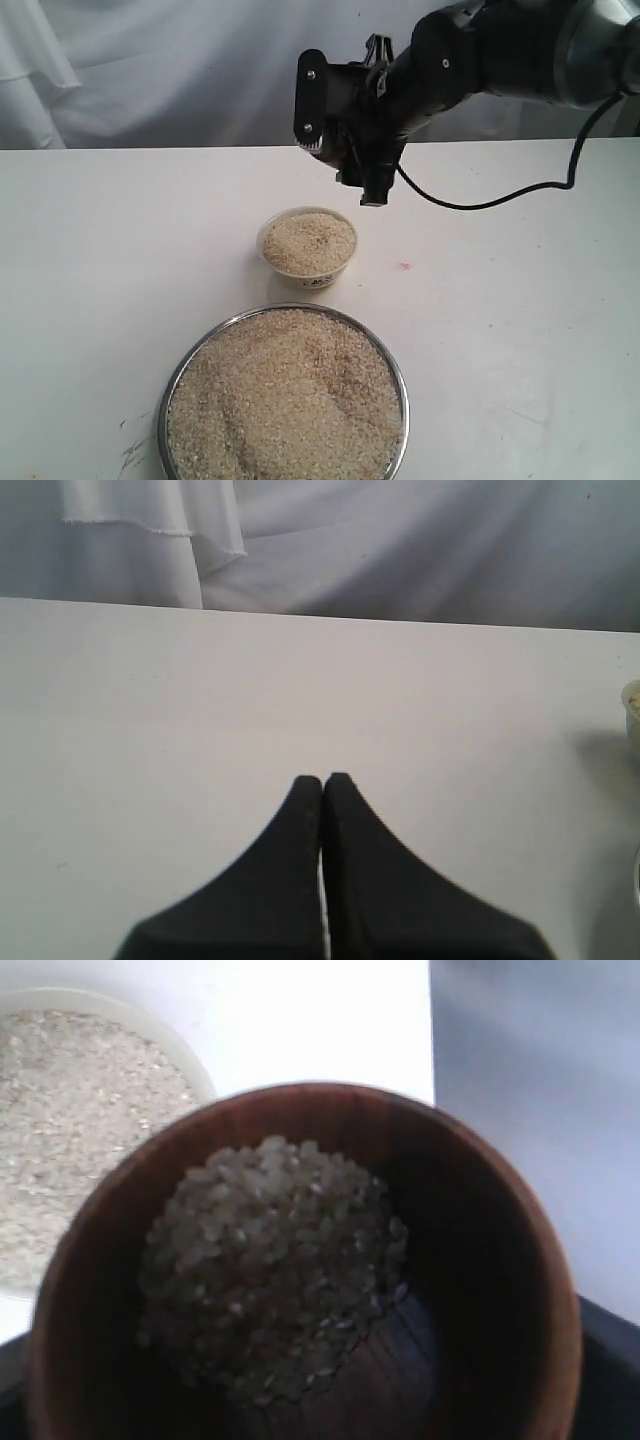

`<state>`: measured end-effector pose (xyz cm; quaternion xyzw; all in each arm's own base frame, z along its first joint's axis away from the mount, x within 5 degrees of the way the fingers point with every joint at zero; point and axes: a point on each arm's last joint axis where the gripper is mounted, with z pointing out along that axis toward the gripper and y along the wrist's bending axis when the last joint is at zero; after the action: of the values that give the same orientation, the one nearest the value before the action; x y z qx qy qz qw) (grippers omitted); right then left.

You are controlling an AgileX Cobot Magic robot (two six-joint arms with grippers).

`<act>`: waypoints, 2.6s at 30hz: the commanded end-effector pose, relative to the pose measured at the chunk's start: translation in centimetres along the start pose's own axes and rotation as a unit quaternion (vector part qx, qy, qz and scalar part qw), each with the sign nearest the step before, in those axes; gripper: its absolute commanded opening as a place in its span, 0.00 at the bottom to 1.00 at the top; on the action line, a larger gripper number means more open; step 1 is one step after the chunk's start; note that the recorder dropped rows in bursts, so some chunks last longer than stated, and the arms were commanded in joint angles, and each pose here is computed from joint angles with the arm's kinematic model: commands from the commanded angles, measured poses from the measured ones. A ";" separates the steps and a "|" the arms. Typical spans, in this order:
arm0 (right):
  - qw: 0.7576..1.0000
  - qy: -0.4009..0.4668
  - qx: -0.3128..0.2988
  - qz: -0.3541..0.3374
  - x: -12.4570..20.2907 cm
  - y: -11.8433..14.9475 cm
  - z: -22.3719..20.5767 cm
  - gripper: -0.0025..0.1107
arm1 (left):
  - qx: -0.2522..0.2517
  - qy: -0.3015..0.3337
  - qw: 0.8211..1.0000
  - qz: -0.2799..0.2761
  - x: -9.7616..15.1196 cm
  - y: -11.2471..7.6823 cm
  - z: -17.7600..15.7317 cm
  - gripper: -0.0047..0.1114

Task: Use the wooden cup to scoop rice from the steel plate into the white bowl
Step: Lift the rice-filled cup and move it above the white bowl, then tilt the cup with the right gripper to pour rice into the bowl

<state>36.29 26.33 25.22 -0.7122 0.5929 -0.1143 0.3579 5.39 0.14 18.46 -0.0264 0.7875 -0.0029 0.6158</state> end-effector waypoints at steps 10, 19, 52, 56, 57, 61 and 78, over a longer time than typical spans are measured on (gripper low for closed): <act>0.993 0.017 0.035 -0.115 0.5 1.0 4.7 0.02 | -0.001 -0.006 1.000 0.000 0.0 0.0 0.0 0.04; 0.965 0.026 0.070 -0.252 -0.5 1.9 6.7 0.02 | -0.001 -0.006 1.000 0.000 0.0 0.0 0.0 0.04; 0.875 0.118 0.126 -0.453 -4.0 2.9 6.1 0.02 | -0.001 -0.006 1.000 0.000 0.0 0.0 0.0 0.04; 0.871 0.147 0.138 -0.447 -3.7 2.5 5.9 0.02 | -0.001 -0.006 1.000 0.000 0.0 0.0 0.0 0.04; 0.871 0.156 0.137 -0.445 -3.7 2.6 5.9 0.02 | -0.001 -0.006 1.000 0.000 0.0 0.0 0.0 0.04; 0.871 0.156 0.136 -0.446 -4.0 2.8 5.9 0.02 | -0.001 -0.006 1.000 0.000 0.0 0.0 0.0 0.04; 0.839 0.230 0.166 -0.465 -5.1 4.7 7.2 0.02 | -0.001 -0.006 1.000 0.000 0.0 0.0 0.0 0.04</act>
<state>35.69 33.41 17.47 -0.8016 0.2301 -0.5019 0.2294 5.39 0.14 18.46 -0.0264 0.7875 -0.0029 0.6158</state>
